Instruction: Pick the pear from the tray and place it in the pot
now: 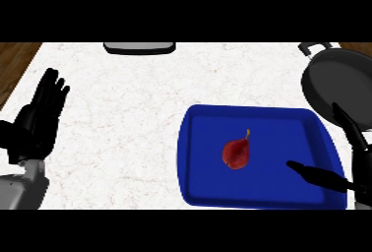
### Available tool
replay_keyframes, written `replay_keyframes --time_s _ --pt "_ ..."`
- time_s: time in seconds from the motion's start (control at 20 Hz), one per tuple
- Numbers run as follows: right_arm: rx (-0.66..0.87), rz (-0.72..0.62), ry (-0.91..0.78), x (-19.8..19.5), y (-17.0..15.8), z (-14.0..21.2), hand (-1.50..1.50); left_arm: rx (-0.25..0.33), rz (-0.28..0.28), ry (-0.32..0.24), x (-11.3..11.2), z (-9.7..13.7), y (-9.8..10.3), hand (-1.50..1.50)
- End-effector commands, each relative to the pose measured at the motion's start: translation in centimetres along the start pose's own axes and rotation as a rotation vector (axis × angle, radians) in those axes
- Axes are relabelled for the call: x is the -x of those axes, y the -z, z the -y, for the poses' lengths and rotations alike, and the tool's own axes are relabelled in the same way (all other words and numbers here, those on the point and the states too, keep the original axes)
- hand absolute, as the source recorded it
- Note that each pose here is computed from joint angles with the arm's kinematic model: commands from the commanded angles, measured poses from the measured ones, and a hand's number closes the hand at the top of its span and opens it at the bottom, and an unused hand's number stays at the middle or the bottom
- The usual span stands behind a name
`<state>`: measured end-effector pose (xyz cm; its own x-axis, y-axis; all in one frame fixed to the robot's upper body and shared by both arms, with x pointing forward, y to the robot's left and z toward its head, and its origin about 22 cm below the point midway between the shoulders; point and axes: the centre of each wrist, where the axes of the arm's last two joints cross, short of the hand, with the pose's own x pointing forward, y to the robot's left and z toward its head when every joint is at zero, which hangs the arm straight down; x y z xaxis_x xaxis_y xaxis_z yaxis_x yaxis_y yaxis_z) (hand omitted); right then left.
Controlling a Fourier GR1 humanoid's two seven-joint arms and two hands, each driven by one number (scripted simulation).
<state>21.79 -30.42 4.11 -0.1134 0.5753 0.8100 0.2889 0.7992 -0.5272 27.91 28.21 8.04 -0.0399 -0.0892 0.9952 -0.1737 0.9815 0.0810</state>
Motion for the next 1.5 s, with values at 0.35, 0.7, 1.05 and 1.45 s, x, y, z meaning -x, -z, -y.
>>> replay_keyframes --time_s 0.35,0.7,1.05,1.45 --pt "-0.469 -0.252 -0.346 -7.7 2.2 -1.8 -1.50 0.035 0.005 0.006 -1.2 0.9 0.3 0.00" --pt "-0.602 -0.342 -0.361 -11.8 4.7 -7.2 -1.50 -0.005 -0.005 0.003 -0.1 1.0 1.2 0.00" --pt "-0.617 -0.369 -0.338 -8.9 3.3 -10.8 -1.50 0.018 0.000 -0.004 0.2 0.7 -0.4 0.00" --pt "-0.621 -0.466 -0.477 -9.3 3.4 -12.4 -1.50 -0.016 0.009 0.000 -0.7 1.4 1.7 0.00"
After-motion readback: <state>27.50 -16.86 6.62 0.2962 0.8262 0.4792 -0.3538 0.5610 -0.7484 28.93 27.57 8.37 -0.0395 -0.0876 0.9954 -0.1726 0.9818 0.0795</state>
